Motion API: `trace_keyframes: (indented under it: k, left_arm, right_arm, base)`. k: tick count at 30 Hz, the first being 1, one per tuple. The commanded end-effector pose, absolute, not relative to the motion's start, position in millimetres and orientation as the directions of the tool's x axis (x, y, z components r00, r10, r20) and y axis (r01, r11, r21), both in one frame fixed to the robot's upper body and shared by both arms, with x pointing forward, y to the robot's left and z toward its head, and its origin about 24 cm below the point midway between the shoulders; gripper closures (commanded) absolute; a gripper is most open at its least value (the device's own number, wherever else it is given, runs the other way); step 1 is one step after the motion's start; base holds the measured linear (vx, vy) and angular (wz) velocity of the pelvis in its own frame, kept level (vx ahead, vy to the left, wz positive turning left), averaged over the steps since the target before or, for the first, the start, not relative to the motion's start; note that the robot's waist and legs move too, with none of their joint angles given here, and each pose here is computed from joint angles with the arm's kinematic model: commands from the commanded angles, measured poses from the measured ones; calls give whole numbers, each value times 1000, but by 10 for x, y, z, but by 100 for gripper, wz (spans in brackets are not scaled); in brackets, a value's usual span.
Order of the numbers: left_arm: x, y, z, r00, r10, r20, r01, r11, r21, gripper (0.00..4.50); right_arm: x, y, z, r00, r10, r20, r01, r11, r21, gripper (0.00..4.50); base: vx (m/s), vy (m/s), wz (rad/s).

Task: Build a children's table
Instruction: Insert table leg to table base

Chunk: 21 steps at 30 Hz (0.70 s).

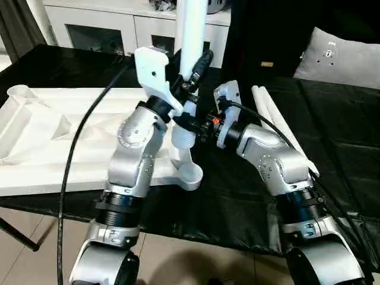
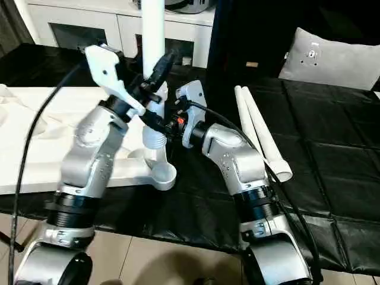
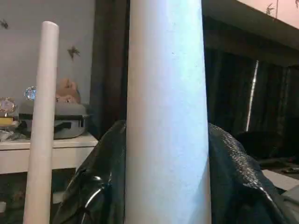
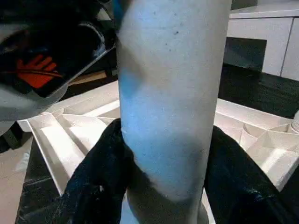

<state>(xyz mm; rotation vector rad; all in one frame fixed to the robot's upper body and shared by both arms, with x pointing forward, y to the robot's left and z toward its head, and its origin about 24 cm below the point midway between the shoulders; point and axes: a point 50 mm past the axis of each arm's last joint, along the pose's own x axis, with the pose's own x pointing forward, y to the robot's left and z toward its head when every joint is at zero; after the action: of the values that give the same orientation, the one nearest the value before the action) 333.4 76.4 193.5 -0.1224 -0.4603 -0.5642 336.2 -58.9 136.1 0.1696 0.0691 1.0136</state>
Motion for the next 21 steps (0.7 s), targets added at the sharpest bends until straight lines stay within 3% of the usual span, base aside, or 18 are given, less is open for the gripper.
trace_keyframes:
  k: [1, 6, 8, 10, 12, 19, 21]
  left_arm:
    - [3370, 748, 1878, 769, -482, 418, 528, 849, 8, 262]
    - [3409, 792, 1878, 784, -470, 405, 521, 853, -17, 268]
    - [3447, 844, 1887, 803, -447, 394, 509, 859, -63, 268]
    - [3463, 867, 1890, 811, -437, 388, 503, 860, -83, 268]
    - [3498, 939, 1914, 827, -417, 377, 502, 850, -160, 269]
    - [3547, 1084, 1988, 817, -426, 389, 556, 759, -338, 269]
    - [3517, 1149, 2067, 763, -475, 439, 644, 620, -449, 269]
  right_arm:
    - [3350, -544, 1440, 511, 858, 55, -855, 500, 140, 260]
    - [3385, -573, 1432, 544, 838, 41, -834, 534, 141, 260]
    - [3394, -593, 1463, 545, 836, 67, -834, 532, 150, 204]
    - [3396, -605, 1487, 546, 833, 87, -834, 531, 150, 188]
    - [3350, -667, 1565, 495, 860, 126, -859, 462, 219, 170]
    - [3329, -1021, 1658, 463, 869, 172, -867, 404, 293, 117]
    - [3324, -1271, 1759, 450, 866, 220, -866, 362, 346, 99]
  base:
    - [0, 0, 0]
    - [0, 0, 0]
    - [0, 0, 0]
    - [0, 0, 0]
    - [0, 0, 0]
    - [0, 0, 0]
    - [0, 0, 0]
